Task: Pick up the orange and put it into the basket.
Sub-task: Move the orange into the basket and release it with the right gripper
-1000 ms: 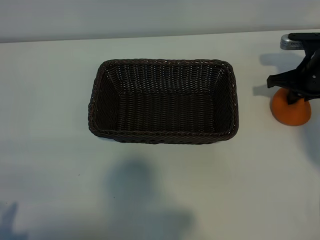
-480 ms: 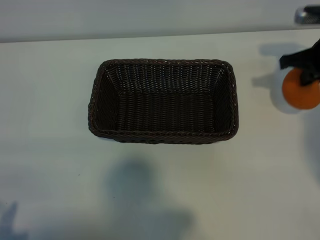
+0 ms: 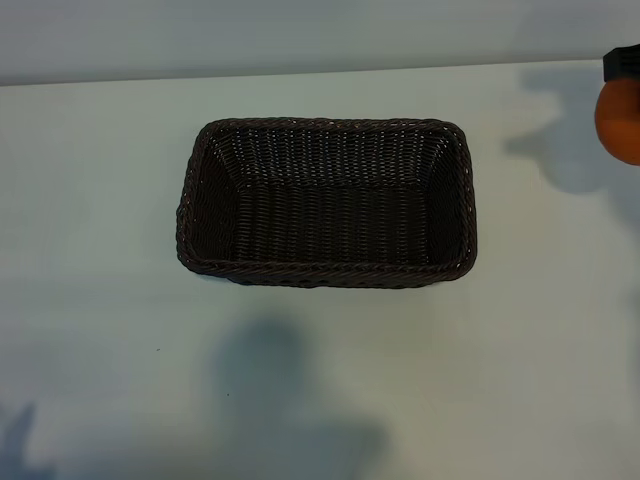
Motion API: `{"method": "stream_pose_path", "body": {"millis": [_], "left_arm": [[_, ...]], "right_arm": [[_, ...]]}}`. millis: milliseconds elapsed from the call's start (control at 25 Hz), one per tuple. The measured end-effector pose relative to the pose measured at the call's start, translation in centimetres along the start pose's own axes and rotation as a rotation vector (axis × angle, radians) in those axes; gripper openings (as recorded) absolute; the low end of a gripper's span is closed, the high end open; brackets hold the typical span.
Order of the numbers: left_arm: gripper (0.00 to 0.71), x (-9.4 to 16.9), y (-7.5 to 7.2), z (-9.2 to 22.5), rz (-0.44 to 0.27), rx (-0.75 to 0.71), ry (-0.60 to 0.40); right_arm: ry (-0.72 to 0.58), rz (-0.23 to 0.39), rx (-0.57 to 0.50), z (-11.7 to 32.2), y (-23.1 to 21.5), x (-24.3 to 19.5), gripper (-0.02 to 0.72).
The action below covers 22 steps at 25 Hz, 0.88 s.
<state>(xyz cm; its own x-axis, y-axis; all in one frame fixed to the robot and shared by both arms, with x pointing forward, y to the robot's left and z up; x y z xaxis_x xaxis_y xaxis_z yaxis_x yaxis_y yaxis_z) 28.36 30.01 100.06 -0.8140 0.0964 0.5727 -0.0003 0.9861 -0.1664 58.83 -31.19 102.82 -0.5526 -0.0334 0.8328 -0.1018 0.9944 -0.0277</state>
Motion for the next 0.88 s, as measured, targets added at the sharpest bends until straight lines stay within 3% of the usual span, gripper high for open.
{"method": "stream_pose_path", "body": {"millis": [280,880], "left_arm": [[0.593,0.0,0.0,0.0,0.0,0.0,0.001],[0.593,0.0,0.0,0.0,0.0,0.0,0.001]], "right_arm": [[-0.012,-0.11,-0.022,-0.3,2.1,0.1,0.083],[-0.09,-0.359,0.307,-0.3,17.2,1.3,0.083]]}}
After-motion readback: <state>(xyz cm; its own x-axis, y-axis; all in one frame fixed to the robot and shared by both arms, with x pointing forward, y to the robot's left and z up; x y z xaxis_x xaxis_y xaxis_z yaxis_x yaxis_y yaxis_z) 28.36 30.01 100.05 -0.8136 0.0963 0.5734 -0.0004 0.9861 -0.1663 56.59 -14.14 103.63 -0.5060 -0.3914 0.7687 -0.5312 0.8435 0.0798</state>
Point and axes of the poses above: a point on each arm's last joint axis where the gripper is mounted, x pointing back along that axis away from the gripper, y along the wrist's bending axis when the last joint is at zero, z = x × y, the point moved 7 cm from there along -x, pointing out along that axis toward the gripper, and after that the axes turned 14 degrees about x, right-handed, at the moved point
